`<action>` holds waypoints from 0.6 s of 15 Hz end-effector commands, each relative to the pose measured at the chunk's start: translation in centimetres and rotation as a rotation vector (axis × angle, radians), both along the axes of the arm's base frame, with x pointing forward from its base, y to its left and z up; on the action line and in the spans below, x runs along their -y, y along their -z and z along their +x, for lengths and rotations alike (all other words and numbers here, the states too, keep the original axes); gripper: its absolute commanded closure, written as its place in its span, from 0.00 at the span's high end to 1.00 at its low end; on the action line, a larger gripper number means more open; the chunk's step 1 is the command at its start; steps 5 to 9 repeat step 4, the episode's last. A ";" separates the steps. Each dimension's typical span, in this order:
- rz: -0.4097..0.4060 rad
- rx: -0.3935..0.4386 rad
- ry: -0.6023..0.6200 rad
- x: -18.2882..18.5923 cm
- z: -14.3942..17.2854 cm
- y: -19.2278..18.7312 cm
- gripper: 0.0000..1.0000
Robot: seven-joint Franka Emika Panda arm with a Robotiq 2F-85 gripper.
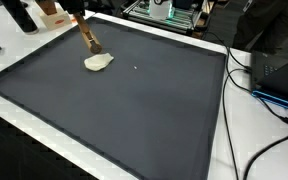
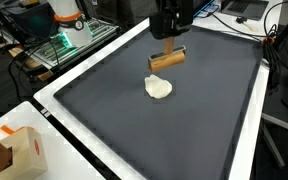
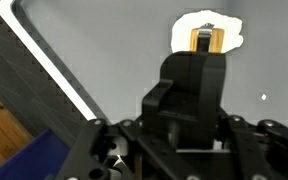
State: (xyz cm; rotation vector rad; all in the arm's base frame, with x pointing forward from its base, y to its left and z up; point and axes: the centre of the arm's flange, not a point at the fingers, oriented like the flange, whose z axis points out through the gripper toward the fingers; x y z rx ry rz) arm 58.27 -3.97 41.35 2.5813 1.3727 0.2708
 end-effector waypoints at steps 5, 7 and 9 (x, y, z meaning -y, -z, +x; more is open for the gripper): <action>0.000 -0.004 -0.004 0.0 -0.3 0.1 0.50; 0.000 -0.004 -0.004 0.0 -0.3 0.1 0.50; 0.000 -0.004 -0.004 0.0 -0.3 0.1 0.50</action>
